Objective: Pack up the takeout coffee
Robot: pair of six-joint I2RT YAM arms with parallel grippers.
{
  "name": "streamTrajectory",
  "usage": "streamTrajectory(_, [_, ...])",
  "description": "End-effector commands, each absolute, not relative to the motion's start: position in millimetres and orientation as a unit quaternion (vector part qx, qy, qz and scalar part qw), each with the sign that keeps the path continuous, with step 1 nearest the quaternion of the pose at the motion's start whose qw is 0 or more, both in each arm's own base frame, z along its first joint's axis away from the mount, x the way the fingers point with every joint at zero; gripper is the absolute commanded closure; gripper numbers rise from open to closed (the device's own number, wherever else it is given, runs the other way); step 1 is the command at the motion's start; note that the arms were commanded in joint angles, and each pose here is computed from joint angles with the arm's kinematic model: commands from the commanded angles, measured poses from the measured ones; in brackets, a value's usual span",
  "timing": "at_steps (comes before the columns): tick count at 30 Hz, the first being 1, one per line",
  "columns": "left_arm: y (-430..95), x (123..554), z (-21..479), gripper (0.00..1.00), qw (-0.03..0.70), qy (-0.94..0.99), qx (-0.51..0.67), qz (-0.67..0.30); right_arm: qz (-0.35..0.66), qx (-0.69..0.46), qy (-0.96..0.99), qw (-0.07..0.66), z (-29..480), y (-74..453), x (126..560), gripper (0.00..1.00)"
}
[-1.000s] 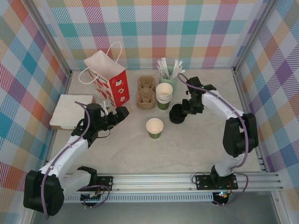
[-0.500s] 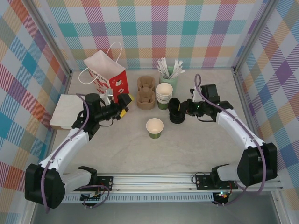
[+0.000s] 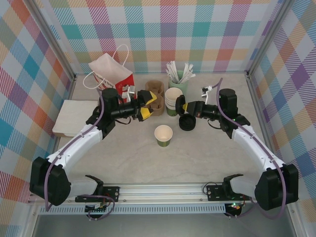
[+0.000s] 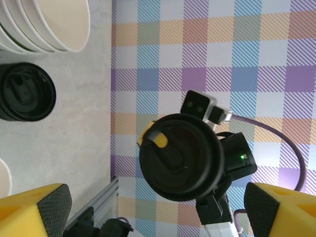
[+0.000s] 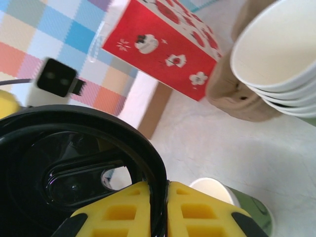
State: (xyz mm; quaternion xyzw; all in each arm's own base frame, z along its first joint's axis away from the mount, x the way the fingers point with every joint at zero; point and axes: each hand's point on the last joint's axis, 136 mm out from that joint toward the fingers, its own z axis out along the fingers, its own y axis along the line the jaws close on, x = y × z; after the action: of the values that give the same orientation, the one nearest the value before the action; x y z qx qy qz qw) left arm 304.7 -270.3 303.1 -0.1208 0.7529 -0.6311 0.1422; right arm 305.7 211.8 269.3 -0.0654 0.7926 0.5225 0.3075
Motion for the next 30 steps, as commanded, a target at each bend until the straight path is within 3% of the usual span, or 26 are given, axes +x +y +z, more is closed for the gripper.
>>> streamTrajectory(1, [-287.0, 298.4, 334.8, 0.08, 0.132, 0.727, -0.1, -0.667, 0.556, -0.092, 0.762, 0.32, 291.4, 217.4, 299.1, 0.87])
streamTrajectory(30, [-351.4, 290.1, 342.9, 0.07, 0.099, 0.716, -0.063, -0.689, 0.568, -0.085, 0.762, 0.298, 283.5, 223.2, 298.7, 0.88])
